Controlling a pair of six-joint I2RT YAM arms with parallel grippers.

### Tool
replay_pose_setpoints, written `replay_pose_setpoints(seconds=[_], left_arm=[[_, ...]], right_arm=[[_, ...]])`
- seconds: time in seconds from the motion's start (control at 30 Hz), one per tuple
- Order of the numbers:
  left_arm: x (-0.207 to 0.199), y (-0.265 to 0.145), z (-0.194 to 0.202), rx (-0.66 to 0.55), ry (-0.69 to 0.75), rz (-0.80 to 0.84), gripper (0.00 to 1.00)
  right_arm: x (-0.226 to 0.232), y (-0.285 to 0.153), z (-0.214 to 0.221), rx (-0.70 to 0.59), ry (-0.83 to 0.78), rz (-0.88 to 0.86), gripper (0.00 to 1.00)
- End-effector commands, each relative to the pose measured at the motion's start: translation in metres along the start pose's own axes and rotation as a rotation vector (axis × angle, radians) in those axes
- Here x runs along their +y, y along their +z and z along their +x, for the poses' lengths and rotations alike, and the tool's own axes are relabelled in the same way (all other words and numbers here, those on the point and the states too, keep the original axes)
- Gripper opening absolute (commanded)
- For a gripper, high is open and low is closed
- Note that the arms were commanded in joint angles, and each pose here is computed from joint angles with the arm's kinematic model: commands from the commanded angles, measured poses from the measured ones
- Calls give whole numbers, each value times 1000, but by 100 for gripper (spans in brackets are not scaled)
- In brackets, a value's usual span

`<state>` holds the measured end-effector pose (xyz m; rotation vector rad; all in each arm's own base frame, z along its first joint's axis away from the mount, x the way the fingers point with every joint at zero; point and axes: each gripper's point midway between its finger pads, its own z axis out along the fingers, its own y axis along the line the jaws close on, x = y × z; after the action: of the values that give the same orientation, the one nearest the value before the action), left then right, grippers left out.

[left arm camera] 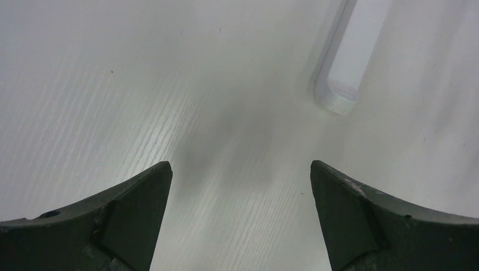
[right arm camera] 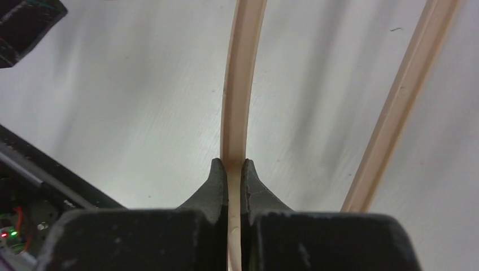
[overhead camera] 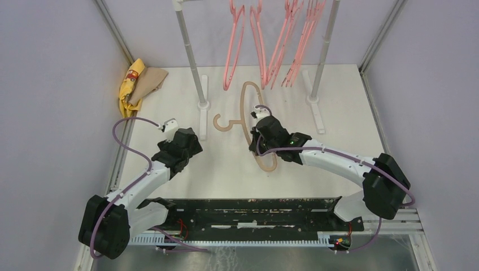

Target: Organize the hangers

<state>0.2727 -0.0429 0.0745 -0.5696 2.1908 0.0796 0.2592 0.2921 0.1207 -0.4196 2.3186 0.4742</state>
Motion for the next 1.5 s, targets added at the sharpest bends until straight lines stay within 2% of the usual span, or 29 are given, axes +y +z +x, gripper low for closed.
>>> replay_pose_setpoints(seconds=[0.0,0.2,0.47,0.67,0.97,1.47], left_arm=[[-1,-1,-2,-13,-55,3,99],[-1,0,-1,-12,-57,1,99],[7,-5,0,-26,-75,-8,99],[7,-11,-1,-46,-121,32,99],[8,-12,-3,-50,-116,27,99],[9,-12,2,-44,-112,37,99]], right_arm=[[49,-11,-29,-36,137,-228,1],[98,-17,-43,-41,203,-400,1],[123,-51,-108,-230,251,-460,1],[143,-54,-137,-289,306,-525,1],[211,-84,-157,-327,266,-660,1],[246,-126,-178,-506,328,-683,1]])
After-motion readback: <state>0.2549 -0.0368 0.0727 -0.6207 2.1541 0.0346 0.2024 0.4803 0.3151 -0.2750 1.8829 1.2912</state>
